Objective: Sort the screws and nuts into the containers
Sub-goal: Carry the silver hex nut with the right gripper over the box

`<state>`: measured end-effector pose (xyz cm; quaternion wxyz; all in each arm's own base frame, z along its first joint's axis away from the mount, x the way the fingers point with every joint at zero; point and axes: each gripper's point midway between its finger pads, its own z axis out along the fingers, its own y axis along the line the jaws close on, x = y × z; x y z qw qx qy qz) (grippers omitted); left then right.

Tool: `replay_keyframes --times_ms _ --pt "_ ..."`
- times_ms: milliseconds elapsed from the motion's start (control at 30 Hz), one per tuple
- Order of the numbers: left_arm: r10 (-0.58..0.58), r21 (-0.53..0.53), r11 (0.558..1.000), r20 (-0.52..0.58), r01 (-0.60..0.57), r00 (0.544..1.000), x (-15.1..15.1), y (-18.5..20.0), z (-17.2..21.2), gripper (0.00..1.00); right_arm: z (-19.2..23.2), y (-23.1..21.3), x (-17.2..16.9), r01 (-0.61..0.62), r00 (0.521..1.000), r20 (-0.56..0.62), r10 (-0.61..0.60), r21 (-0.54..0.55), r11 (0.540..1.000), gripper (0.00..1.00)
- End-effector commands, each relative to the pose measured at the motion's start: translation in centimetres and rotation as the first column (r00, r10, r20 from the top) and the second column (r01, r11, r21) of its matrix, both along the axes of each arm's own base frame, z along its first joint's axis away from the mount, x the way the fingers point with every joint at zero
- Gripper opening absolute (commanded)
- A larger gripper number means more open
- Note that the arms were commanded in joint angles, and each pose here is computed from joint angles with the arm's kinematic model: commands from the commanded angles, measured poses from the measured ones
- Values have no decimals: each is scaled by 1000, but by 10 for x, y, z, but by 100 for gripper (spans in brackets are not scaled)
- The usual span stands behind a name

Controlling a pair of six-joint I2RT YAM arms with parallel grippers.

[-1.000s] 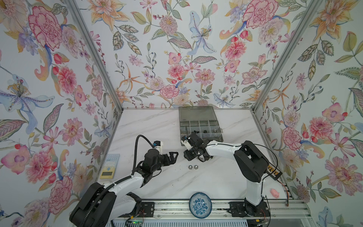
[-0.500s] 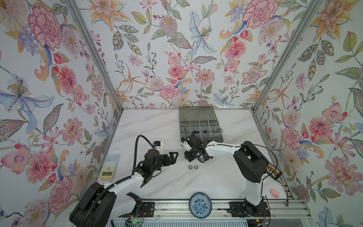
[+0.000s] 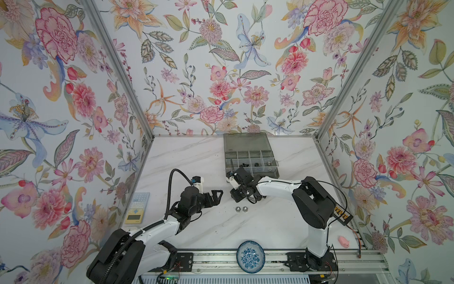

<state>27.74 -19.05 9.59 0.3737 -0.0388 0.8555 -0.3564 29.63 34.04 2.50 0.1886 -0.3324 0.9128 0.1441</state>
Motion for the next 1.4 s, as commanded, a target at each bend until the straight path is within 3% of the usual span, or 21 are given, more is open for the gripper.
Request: replay_keyframes --times_ms 0,333,433,633,867,1367 --pt "17 -5 1000 0 -17 1000 0 5 0 99 16 -3 -4 -6 1000 -6 6 40 999 6" --pt "16 -4 1000 -2 -16 1000 0 5 -3 99 83 -30 26 54 991 114 -71 144 988 6" --pt "15 -6 1000 0 -15 1000 0 5 -3 99 95 -59 51 133 978 139 -155 158 978 6" --pt "16 -7 1000 0 -16 1000 0 6 -3 99 118 -138 108 364 906 147 -396 203 909 6" --pt "12 -15 1000 2 -12 1000 0 4 -1 99 102 -196 152 528 829 117 -547 161 834 7" --pt "15 -20 1000 3 -15 1000 3 3 5 99 72 -194 192 551 821 113 -560 100 828 8"
